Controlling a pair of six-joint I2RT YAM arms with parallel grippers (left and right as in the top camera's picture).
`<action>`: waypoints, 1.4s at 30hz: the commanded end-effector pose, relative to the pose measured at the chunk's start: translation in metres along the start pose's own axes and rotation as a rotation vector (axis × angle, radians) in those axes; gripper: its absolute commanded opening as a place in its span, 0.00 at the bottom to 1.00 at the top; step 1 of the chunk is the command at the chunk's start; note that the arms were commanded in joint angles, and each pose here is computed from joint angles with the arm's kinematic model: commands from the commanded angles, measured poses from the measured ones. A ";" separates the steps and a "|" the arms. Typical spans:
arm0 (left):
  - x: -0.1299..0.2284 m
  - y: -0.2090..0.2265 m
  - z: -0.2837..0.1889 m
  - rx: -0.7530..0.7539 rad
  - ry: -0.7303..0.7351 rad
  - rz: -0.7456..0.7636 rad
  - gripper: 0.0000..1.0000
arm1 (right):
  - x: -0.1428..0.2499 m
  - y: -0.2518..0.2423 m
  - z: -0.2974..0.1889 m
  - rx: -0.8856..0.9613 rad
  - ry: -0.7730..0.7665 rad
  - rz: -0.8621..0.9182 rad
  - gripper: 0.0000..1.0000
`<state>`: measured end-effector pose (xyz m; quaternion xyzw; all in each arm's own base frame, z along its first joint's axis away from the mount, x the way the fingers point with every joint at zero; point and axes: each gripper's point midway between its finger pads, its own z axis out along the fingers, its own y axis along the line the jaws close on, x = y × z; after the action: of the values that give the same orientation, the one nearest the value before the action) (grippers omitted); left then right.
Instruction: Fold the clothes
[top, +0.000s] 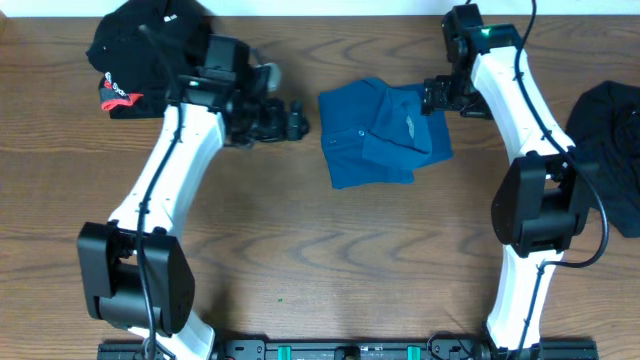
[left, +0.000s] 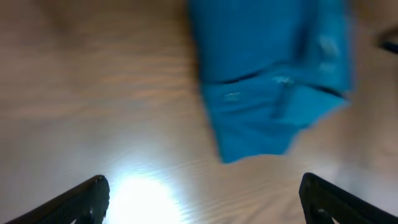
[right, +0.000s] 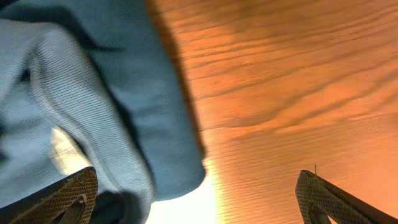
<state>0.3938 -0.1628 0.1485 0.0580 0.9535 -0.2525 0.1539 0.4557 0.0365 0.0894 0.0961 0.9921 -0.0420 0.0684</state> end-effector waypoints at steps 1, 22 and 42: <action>0.006 -0.045 0.015 0.145 0.027 0.135 0.98 | -0.013 0.002 -0.038 -0.239 -0.036 0.007 0.99; 0.004 -0.107 0.173 0.441 0.015 0.234 0.99 | -0.009 -0.041 -0.163 -0.997 -0.236 -0.125 0.99; -0.032 -0.149 0.101 0.557 -0.138 0.335 0.69 | -0.002 -0.042 -0.159 -0.981 -0.214 -0.138 0.99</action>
<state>0.4190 -0.3446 0.0997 0.2237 0.8254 -0.4843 0.1848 0.4302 0.0073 0.2367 0.0013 0.8908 0.4149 0.1851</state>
